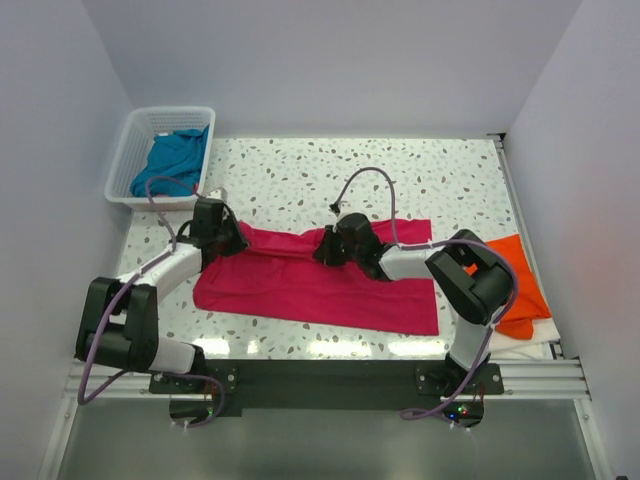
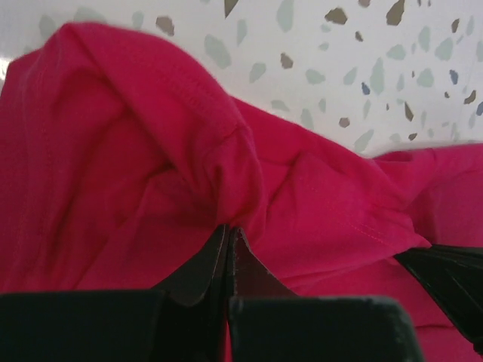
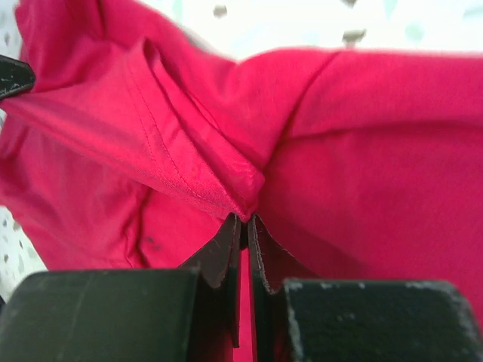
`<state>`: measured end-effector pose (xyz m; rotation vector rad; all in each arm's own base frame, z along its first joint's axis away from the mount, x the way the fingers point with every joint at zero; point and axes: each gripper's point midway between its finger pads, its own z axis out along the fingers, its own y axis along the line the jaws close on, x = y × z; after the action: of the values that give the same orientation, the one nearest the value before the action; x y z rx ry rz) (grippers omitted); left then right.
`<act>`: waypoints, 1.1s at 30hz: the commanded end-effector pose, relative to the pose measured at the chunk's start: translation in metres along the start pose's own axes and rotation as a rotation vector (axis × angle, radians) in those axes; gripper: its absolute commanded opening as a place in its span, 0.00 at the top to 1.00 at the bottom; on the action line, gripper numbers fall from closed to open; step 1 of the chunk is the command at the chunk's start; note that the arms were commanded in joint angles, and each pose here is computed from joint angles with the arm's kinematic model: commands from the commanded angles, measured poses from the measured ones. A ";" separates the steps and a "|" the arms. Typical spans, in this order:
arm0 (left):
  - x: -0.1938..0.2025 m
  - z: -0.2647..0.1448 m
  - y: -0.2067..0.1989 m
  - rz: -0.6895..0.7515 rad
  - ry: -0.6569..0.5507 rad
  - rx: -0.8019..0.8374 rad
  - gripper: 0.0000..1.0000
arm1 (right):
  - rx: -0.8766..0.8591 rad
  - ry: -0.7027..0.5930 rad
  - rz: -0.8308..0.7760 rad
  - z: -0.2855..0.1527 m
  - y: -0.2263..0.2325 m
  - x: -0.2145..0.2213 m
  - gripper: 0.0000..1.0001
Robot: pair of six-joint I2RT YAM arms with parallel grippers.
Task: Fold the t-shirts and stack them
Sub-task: Fold the tshirt
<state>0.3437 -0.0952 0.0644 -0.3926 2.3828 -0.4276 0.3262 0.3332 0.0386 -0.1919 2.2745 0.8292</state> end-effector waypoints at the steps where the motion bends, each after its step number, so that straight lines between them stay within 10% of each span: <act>1: -0.019 -0.004 -0.008 -0.071 -0.138 0.055 0.99 | -0.082 -0.066 0.005 -0.008 0.021 -0.009 0.98; 8: -0.025 -0.024 -0.016 -0.064 -0.188 0.104 0.52 | -0.075 -0.069 -0.018 -0.023 0.018 -0.004 0.71; 33: 0.012 0.038 -0.047 0.192 0.074 -0.002 0.47 | 0.000 0.030 -0.107 0.020 0.033 -0.026 0.63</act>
<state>0.3669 -0.1492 0.0431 -0.1870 2.4905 -0.3776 0.3415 0.3602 0.0535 -0.2834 2.2950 0.7880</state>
